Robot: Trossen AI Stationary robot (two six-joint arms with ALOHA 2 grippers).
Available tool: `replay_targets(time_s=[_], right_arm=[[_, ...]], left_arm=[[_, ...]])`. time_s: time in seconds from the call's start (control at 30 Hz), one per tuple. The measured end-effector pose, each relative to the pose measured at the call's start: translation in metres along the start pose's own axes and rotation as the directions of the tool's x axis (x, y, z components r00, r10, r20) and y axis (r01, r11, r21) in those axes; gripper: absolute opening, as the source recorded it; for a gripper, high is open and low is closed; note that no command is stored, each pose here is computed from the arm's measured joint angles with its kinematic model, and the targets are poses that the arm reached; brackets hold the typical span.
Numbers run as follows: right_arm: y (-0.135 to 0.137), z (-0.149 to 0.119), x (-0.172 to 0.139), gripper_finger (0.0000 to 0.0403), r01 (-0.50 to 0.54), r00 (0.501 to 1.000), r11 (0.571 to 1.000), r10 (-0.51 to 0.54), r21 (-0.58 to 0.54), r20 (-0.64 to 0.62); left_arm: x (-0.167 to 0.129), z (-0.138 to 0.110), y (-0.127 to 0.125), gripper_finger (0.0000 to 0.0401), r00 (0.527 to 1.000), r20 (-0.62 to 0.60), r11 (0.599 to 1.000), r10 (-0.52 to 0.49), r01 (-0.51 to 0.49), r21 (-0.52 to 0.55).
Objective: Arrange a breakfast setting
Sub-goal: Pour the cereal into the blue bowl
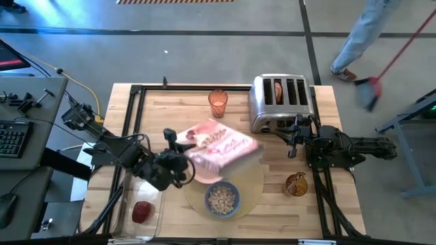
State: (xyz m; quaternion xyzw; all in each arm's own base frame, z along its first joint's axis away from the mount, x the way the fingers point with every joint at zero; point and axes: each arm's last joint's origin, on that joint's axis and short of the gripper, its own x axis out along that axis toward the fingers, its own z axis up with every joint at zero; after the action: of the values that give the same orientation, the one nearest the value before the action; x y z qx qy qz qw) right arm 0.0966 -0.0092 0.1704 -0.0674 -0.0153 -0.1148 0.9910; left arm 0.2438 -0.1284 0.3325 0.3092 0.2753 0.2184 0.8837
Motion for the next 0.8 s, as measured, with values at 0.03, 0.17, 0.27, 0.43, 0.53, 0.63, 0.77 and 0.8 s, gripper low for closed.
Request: replay_targets(time_s=[0.03,0.17,0.27,0.43,0.53,0.63,0.77,0.8], right_arm=[[0.000,0.000,0.000,0.0052,0.000,1.000,1.000,0.000,0.000,0.000],[0.000,0.000,0.000,0.0052,0.000,1.000,1.000,0.000,0.000,0.000],[0.000,0.000,0.000,0.0052,0.000,1.000,1.000,0.000,0.000,0.000],[0.000,0.001,0.000,0.0052,0.002,1.000,1.000,-0.002,0.006,0.009],[0.000,0.001,0.000,0.0052,0.002,1.000,1.000,-0.002,0.013,0.011],[0.000,0.001,0.000,0.0052,0.002,1.000,1.000,-0.002,0.017,0.011],[0.000,0.002,0.000,0.0052,-0.007,1.000,0.994,0.005,0.107,0.023],[0.000,0.002,0.000,0.0052,-0.010,1.000,0.993,0.007,0.117,0.023]], left_arm=[[0.002,0.000,0.002,0.0000,1.000,-0.008,0.999,0.020,-0.020,-0.042],[0.012,-0.002,0.010,0.0000,0.993,-0.040,0.973,0.106,-0.112,-0.199],[0.021,-0.004,0.018,0.0000,0.980,-0.073,0.932,0.188,-0.201,-0.302],[0.037,-0.008,0.032,0.0000,0.951,-0.132,0.860,0.278,-0.308,-0.407],[0.047,-0.011,0.040,0.0000,0.937,-0.170,0.819,0.306,-0.350,-0.455],[0.057,-0.015,0.049,0.0000,0.919,-0.208,0.781,0.334,-0.394,-0.485],[0.068,-0.021,0.061,0.0000,0.889,-0.257,0.742,0.380,-0.458,-0.490],[0.071,-0.023,0.064,0.0000,0.879,-0.268,0.733,0.395,-0.477,-0.486]])
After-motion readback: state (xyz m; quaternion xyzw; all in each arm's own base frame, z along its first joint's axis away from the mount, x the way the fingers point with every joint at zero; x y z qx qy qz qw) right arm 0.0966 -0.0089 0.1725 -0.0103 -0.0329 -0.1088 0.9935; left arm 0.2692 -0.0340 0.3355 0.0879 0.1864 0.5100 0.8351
